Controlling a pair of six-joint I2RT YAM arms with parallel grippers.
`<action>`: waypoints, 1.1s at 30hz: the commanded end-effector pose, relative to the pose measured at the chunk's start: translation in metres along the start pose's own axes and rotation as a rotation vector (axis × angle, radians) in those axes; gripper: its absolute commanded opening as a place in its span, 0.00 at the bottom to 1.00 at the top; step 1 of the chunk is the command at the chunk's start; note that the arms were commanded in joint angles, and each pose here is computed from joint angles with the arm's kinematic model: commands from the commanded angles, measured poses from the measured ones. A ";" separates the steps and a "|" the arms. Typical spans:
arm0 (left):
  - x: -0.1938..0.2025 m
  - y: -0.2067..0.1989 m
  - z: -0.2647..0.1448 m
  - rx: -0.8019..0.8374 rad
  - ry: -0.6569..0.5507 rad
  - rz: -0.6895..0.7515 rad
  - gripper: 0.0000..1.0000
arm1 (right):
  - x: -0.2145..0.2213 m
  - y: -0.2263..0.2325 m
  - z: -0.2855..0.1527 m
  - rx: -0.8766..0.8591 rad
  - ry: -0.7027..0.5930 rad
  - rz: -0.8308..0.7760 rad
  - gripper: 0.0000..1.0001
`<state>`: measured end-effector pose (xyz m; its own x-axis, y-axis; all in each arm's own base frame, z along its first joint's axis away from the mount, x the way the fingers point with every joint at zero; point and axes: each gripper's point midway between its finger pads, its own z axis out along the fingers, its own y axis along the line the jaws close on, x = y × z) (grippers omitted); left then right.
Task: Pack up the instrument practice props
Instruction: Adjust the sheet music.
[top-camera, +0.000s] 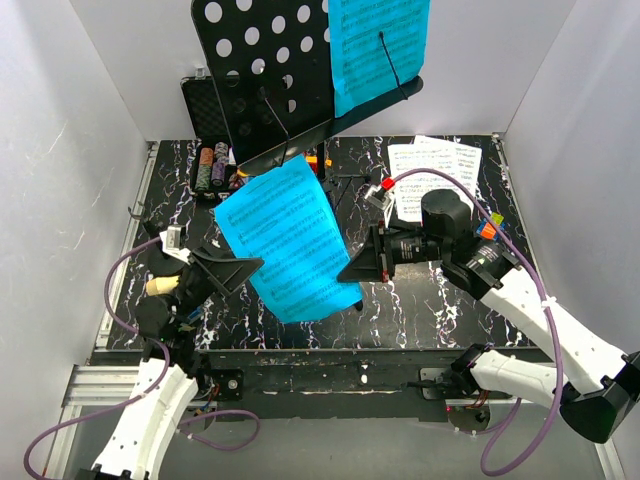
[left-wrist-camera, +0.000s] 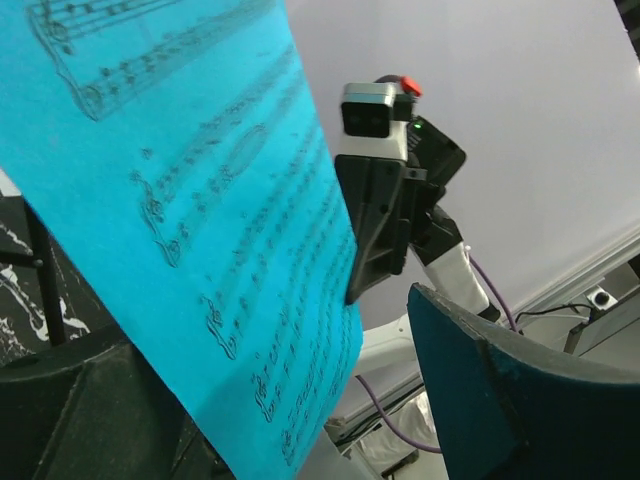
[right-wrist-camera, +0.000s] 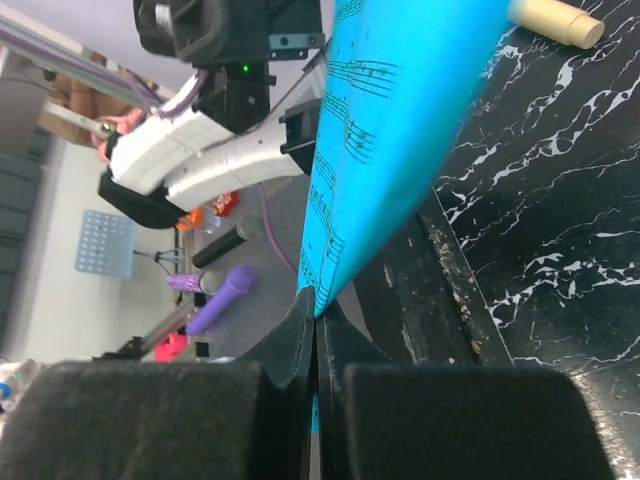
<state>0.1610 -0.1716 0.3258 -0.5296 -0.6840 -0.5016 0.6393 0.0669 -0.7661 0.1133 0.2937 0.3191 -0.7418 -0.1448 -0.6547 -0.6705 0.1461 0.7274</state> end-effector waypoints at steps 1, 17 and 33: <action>0.000 -0.003 0.004 0.014 0.020 0.004 0.75 | 0.000 0.007 -0.004 0.032 0.005 -0.129 0.01; 0.002 -0.014 0.001 0.058 0.028 0.048 0.00 | 0.002 0.014 -0.008 0.035 -0.007 -0.130 0.56; 0.009 -0.067 -0.002 0.230 0.110 0.164 0.00 | -0.027 0.027 -0.037 -0.081 -0.107 -0.008 0.90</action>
<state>0.1307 -0.1782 0.3527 -0.4907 -0.6214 -0.6108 0.7702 0.0185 -0.6376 0.1234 0.2671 0.3451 -0.7576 -0.0563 -0.6502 -0.6506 0.1448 0.7455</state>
